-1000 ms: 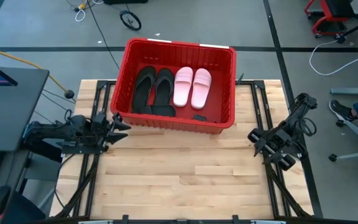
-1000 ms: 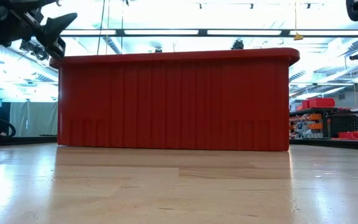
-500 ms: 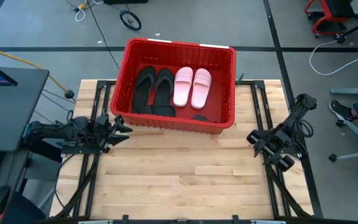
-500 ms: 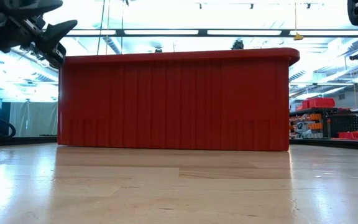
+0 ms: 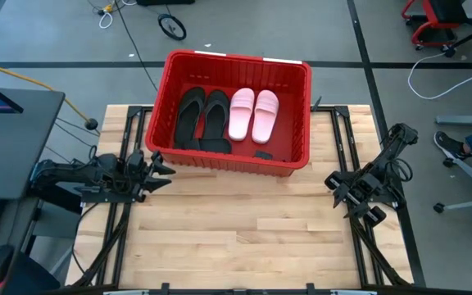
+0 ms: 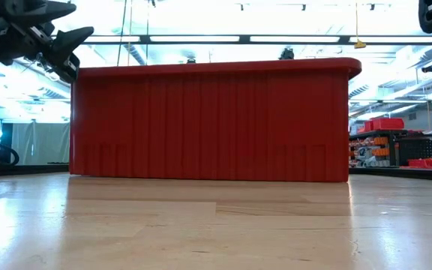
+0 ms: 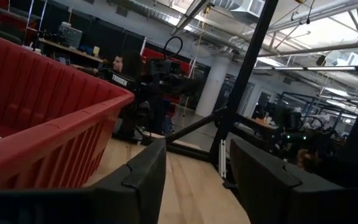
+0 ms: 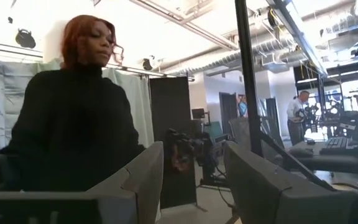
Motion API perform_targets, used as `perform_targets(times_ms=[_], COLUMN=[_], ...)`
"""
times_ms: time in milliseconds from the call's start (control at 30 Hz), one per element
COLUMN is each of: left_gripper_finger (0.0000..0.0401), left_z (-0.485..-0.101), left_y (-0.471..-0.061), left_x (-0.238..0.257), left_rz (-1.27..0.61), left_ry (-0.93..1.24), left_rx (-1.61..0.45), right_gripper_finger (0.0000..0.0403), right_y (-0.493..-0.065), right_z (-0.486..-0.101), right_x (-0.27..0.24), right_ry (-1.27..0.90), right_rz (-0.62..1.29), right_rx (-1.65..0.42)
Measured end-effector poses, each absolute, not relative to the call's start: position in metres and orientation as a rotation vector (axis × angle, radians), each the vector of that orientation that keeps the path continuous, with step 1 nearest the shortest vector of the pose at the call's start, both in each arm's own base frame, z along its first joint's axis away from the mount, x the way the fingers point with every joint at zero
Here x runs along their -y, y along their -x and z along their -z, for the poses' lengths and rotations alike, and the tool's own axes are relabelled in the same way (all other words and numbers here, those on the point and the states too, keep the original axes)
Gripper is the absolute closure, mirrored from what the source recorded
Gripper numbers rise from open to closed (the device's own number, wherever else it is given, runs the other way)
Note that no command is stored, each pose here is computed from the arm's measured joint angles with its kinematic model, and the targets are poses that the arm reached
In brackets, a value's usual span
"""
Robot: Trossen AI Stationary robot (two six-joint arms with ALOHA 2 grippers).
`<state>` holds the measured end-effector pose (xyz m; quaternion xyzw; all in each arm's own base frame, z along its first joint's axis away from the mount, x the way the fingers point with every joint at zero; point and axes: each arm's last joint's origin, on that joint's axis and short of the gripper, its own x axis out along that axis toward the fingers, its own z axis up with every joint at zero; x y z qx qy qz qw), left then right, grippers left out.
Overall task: Pick and place slides into bin
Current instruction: Return to Home Position
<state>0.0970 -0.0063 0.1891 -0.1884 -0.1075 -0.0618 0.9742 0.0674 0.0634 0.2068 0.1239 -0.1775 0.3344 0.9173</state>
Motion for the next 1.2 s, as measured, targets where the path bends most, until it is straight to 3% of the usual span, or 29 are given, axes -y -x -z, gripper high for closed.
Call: perform_targets(times_ms=[1200], left_gripper_finger=[0.0220], left_z=[-0.1884], left_y=[-0.0972], left_x=[0.0061], left_rz=[0.114], left_ry=[0.331], left_rx=[0.214], right_gripper_finger=[0.0227], right_y=[-0.0675], right_z=[-0.2063], right_x=[-0.0636], right_ry=[-0.255], right_rz=[-0.689], right_rx=[0.358])
